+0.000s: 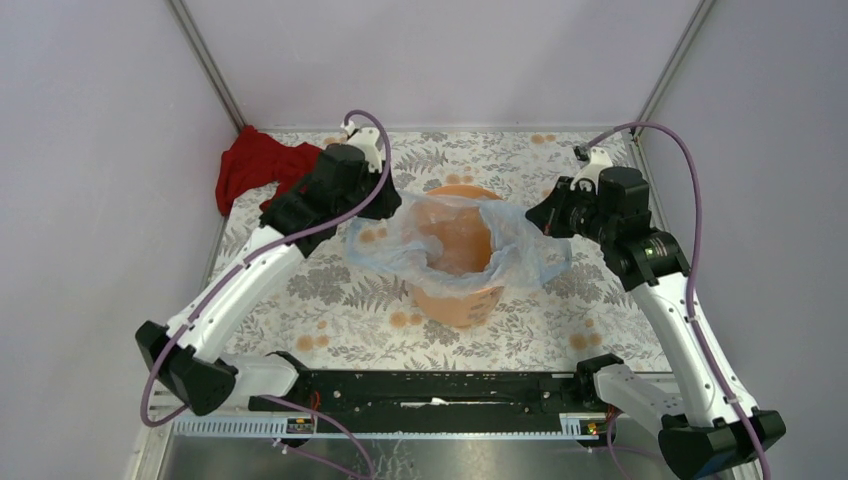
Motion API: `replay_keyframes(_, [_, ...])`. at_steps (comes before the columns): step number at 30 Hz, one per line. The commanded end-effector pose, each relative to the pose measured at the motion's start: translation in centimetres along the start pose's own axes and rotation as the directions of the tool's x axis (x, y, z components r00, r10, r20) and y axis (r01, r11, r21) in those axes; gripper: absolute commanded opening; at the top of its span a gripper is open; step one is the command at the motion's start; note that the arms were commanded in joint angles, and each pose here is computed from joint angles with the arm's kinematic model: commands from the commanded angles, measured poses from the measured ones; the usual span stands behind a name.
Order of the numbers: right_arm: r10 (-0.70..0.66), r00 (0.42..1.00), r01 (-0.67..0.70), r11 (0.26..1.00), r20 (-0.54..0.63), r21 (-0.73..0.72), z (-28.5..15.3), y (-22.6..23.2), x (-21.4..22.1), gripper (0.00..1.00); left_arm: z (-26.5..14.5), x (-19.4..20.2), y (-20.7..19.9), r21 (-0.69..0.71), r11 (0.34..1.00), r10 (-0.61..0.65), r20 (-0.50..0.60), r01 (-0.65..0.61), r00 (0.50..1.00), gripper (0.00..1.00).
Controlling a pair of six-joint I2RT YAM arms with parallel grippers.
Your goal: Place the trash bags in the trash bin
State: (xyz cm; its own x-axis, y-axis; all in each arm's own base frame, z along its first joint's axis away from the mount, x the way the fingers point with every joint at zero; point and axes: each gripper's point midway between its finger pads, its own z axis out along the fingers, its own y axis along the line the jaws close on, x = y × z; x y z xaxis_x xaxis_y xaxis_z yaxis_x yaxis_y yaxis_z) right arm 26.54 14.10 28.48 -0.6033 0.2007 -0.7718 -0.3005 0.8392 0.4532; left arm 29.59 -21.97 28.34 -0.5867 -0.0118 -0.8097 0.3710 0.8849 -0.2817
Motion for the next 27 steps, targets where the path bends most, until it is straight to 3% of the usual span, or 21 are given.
replay_keyframes(1, [0.041,0.995,-0.046,0.997,0.086,0.06,1.5,-1.0,-2.5,0.0,2.1,-4.1,-0.3,0.009,0.996,-0.087,0.076,0.087,0.993,0.29])
replay_keyframes(8, [0.061,0.993,-0.076,0.984,0.098,0.162,4.3,-3.4,-3.3,0.0,6.0,-4.6,2.9,-0.058,0.986,-0.152,0.053,0.155,0.987,0.28])
replay_keyframes(14, [0.062,0.997,-0.071,0.969,0.046,0.235,6.1,-5.8,-1.3,0.0,8.9,-0.5,6.3,-0.138,0.972,-0.194,-0.022,0.189,0.981,0.27])
replay_keyframes(22, [0.116,0.99,-0.103,0.982,-0.076,0.157,4.9,-5.0,4.1,0.0,5.9,6.4,4.5,-0.008,0.965,-0.26,-0.154,0.262,0.953,0.29])
replay_keyframes(25, [0.121,0.988,-0.106,0.983,-0.092,0.151,3.6,-4.8,5.2,0.0,3.6,6.8,2.9,0.078,0.954,-0.276,-0.155,0.29,0.949,0.38])
replay_keyframes(27, [0.103,0.991,-0.09,0.987,-0.087,0.137,2.7,-4.1,4.6,0.0,2.5,6.7,2.5,0.097,0.952,-0.276,-0.147,0.292,0.95,0.51])
